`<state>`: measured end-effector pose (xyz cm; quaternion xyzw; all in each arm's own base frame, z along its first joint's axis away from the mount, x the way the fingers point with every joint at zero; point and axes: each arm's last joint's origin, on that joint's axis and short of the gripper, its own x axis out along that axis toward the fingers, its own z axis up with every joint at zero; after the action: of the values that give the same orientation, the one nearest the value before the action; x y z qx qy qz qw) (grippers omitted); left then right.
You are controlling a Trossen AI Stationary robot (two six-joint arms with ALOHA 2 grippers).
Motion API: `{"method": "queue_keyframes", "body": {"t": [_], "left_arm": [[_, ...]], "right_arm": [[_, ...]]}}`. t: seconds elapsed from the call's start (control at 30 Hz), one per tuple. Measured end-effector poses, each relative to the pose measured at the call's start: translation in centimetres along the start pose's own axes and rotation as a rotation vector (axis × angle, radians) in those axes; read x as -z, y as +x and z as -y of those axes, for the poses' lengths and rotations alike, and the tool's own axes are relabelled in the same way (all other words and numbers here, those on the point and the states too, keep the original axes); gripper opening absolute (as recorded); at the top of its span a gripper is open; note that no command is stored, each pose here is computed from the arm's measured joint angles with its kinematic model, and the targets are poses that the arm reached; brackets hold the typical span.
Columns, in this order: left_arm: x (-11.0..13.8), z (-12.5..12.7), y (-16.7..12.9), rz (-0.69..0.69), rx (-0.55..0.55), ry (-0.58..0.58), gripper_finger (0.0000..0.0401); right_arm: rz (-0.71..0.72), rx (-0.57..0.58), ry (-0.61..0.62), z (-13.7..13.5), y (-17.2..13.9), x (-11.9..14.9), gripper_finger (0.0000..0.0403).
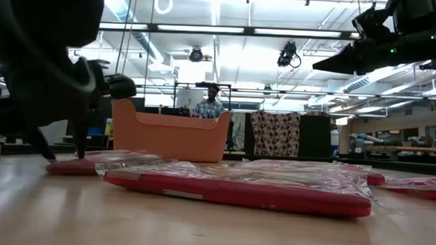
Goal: Sort popcorn bags into baskets
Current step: Put the red popcorn pack into the orange bin
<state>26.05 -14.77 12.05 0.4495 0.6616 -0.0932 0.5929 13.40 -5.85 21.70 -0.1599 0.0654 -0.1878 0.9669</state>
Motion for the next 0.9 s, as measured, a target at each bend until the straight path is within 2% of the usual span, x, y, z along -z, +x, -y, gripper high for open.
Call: {"method": "queue_keyframes", "body": {"t": [0.2,0.27,0.53,0.73,0.9], "left_arm": [[-1.1,-1.3,-0.9,0.064,0.038,-0.256,0.0029],[-1.1,-1.9,-0.9,0.071,0.070,-0.317,0.0010],[0.5,-5.1,-2.8,0.081,0.090,-0.494,0.0004],[3.3,-8.2,-5.0,0.171,0.076,-0.723,0.0002],[4.5,-10.4,-5.7,0.268,0.069,-0.874,0.0002]], "right_arm": [[-0.001,0.000,0.002,0.0,0.0,0.0,0.0079],[-0.003,-0.001,0.002,0.0,0.0,0.0,0.0079],[-0.008,-0.002,0.001,0.0,0.0,0.1,0.0079],[-0.010,-0.002,-0.005,0.0,0.0,0.1,0.0079],[-0.009,-0.002,-0.006,0.0,0.0,0.1,0.0079]]}}
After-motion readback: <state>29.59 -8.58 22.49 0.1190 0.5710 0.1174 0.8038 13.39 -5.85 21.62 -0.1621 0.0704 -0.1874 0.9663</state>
